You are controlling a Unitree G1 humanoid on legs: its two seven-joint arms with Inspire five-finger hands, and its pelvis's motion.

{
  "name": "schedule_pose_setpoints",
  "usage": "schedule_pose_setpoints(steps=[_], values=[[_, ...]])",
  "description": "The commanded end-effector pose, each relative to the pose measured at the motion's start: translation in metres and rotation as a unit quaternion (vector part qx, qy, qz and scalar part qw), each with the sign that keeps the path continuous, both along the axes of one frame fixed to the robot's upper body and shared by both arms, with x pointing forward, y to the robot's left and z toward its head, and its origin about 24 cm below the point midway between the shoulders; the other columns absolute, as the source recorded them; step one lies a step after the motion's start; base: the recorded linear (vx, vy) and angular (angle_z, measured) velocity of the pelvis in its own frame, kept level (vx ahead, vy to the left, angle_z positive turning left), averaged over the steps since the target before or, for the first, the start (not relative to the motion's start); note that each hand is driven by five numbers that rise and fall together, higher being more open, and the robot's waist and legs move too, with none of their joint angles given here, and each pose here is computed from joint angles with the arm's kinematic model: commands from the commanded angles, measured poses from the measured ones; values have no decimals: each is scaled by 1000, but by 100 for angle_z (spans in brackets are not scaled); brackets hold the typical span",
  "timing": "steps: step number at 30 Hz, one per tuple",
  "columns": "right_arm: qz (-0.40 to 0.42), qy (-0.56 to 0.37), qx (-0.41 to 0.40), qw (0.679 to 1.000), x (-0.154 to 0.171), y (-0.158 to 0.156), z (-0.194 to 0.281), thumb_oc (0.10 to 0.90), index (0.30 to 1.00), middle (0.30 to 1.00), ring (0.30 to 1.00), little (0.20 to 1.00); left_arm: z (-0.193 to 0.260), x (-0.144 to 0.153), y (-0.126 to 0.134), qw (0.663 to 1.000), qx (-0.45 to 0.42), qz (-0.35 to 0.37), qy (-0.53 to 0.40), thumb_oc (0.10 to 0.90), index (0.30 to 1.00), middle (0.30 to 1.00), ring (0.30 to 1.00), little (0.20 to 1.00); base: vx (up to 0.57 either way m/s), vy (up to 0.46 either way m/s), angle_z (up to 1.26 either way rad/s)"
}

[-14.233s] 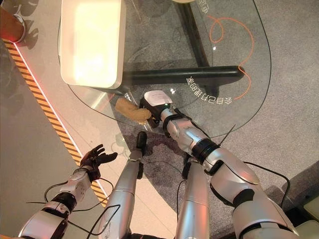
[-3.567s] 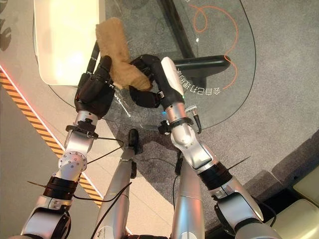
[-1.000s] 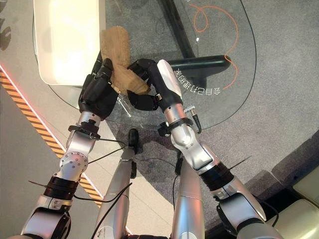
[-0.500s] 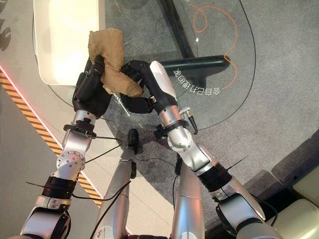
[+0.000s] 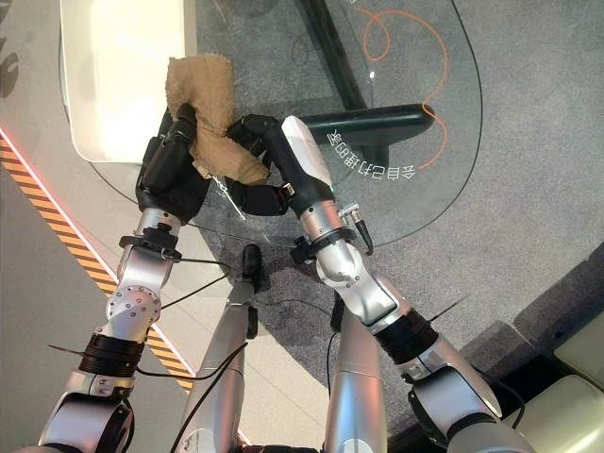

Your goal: Wipe the table with a cloth and put it in the basket.

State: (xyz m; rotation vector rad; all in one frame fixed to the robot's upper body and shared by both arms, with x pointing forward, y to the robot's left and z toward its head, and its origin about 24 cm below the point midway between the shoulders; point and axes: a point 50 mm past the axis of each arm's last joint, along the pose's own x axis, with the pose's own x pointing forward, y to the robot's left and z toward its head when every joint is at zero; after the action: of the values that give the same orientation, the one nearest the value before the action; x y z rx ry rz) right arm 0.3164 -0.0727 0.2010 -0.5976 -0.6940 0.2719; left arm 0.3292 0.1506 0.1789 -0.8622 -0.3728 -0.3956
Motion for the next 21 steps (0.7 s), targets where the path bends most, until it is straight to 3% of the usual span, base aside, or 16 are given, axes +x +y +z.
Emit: schedule_pose_setpoints(steps=[1, 21], values=[[126, -139, 36, 982, -35, 43, 65, 800, 900, 900, 900, 900, 77, -30, -48, 969, 26, -110, -220, 100, 300, 300, 300, 200, 0, 0, 0], [121, -140, 43, 982, -35, 43, 63, 800, 900, 900, 900, 900, 84, -33, -23, 971, -49, 15, -234, 100, 300, 300, 300, 200, 0, 0, 0]])
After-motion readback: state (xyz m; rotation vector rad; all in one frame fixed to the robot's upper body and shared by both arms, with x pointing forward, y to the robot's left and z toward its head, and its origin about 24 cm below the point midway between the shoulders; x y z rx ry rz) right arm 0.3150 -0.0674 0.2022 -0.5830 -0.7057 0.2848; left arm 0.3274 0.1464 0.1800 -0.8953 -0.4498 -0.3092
